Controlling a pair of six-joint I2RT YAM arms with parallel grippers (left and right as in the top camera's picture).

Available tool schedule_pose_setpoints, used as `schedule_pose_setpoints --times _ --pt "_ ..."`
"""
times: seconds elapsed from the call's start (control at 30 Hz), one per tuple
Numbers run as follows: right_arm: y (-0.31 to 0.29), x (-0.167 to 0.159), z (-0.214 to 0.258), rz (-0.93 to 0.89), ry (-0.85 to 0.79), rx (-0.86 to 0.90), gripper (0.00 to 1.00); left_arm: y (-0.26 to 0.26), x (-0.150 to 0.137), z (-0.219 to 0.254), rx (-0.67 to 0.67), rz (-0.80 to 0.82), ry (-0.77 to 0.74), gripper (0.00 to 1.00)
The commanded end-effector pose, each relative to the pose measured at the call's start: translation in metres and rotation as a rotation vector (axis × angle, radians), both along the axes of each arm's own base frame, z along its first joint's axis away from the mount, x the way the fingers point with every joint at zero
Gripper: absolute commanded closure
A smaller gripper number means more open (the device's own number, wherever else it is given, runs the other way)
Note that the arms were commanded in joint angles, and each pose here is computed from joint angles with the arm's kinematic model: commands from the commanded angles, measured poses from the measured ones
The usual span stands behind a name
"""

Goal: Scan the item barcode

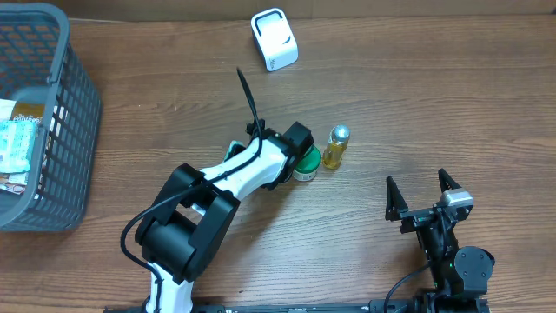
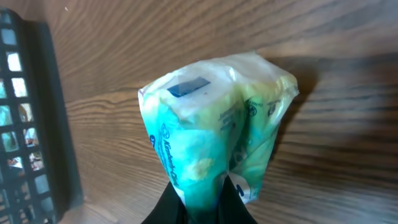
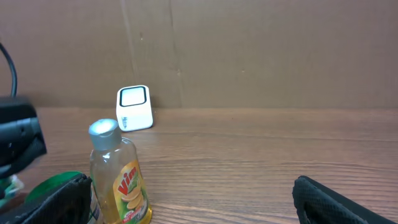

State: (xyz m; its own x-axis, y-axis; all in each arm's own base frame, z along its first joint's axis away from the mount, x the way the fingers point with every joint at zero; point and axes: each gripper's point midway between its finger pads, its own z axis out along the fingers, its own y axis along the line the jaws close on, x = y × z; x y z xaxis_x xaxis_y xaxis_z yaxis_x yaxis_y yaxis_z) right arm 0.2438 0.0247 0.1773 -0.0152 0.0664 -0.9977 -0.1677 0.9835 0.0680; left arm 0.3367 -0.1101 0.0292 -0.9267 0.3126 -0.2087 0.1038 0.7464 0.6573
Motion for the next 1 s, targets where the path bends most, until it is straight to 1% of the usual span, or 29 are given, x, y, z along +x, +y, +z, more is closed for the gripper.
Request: schedule_pose_setpoints --times 0.0,0.07,0.13,0.47,0.8,0.97 --pt "0.000 0.000 -0.002 0.002 -0.001 0.003 0.00 0.005 -0.001 -0.001 0.021 0.010 -0.048 0.96" --pt "0.000 0.000 -0.002 0.002 -0.001 0.003 0.00 0.004 -0.002 -0.004 0.010 0.010 -0.045 0.96" --pt "0.000 0.000 -0.002 0.002 -0.001 0.003 0.00 0.003 -0.002 -0.004 0.006 0.011 -0.043 0.94" --pt "0.000 0.000 -0.002 0.002 -0.001 0.003 0.00 0.001 -0.001 -0.004 -0.008 0.012 -0.040 0.74" --pt "0.000 0.000 -0.002 0.002 -0.001 0.003 0.00 -0.008 0.000 0.003 -0.058 0.018 -0.018 0.67" --pt "0.000 0.000 -0.002 0.002 -0.001 0.003 0.00 -0.017 0.002 0.010 -0.111 0.022 -0.018 0.63"
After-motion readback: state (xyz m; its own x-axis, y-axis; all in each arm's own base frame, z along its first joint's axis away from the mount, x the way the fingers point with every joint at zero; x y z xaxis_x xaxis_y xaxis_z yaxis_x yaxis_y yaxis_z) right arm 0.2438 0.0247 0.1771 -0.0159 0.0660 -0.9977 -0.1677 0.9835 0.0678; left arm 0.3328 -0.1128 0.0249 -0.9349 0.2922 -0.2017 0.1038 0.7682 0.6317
